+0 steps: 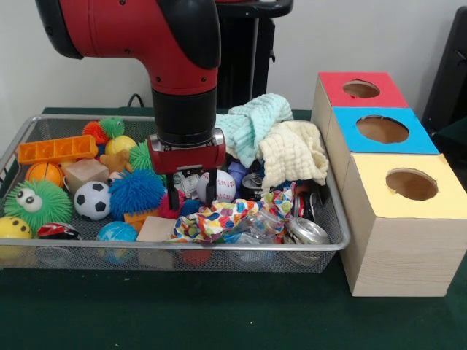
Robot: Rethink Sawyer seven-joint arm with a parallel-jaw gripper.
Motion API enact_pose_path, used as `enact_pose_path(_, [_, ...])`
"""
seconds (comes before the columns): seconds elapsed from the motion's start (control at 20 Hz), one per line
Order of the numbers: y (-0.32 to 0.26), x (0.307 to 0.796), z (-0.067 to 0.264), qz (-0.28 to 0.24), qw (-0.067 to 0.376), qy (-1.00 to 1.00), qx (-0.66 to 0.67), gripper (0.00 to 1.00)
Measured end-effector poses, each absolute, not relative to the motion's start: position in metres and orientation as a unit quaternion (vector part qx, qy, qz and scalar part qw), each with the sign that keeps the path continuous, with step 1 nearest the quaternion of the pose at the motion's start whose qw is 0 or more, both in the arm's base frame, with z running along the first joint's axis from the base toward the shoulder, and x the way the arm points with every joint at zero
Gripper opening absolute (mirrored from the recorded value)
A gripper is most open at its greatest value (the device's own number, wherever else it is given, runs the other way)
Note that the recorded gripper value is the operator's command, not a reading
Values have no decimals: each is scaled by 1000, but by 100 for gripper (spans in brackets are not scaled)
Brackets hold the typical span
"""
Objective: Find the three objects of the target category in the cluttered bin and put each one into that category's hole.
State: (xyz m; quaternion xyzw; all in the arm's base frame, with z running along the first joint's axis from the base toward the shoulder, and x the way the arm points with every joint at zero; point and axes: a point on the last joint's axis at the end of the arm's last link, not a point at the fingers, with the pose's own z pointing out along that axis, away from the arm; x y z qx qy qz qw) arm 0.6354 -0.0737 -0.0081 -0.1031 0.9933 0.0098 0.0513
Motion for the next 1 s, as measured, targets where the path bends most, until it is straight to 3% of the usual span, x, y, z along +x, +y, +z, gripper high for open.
enact_pose_path(1.0, [-74, 632, -9, 11, 49, 993, -103, 100])
